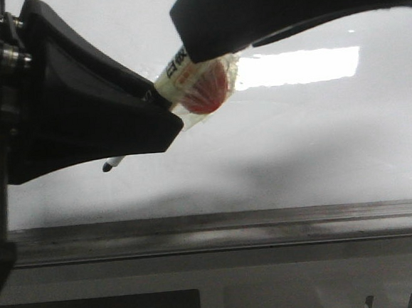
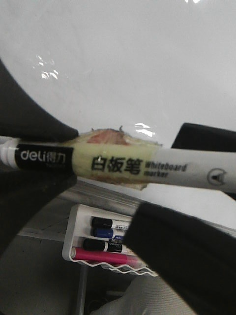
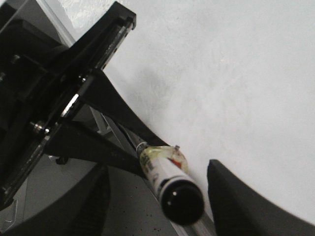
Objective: Write number 6 on whiteboard
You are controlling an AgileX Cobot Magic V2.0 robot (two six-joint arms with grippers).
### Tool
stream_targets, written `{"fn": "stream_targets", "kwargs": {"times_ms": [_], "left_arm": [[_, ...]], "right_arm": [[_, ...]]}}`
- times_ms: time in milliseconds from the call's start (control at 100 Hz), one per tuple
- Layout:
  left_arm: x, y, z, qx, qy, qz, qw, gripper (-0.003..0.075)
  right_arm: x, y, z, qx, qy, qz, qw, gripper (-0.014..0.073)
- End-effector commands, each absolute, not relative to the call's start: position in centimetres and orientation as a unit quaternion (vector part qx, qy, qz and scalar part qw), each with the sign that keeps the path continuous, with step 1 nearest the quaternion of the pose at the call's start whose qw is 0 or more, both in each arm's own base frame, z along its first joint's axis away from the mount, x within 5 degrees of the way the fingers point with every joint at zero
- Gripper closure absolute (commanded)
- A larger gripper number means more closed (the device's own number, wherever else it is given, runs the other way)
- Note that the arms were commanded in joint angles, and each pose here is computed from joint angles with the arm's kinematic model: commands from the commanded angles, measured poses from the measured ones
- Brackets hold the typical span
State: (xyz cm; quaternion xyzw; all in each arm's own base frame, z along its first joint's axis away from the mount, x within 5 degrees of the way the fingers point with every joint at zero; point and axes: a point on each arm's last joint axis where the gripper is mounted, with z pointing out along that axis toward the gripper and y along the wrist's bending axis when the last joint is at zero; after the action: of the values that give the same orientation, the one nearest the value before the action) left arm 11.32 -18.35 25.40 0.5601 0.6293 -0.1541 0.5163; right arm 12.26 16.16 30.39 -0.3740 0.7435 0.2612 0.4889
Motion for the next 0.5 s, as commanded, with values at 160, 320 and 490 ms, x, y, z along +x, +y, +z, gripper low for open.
{"fn": "stream_targets", "kwargs": {"times_ms": [160,320,490], "left_arm": [[11.45,-18.93,27.4,0.538,0.6,-0.172,0.567,0.0741],[11.45,-18.93,27.4,0.538,0.6,-0.172,0.567,0.0741],[11.45,-18.94,27.44,0.537,0.599,-0.172,0.568,0.074]], "right_arm": [[13.01,16.98,33.02,-0.355,0.71,0.275,0.542,0.044],[13.05,16.98,33.11,-0.353,0.708,0.276,0.546,0.0645],[13.01,16.98,33.03,-0.354,0.711,0.276,0.542,0.0664]]}}
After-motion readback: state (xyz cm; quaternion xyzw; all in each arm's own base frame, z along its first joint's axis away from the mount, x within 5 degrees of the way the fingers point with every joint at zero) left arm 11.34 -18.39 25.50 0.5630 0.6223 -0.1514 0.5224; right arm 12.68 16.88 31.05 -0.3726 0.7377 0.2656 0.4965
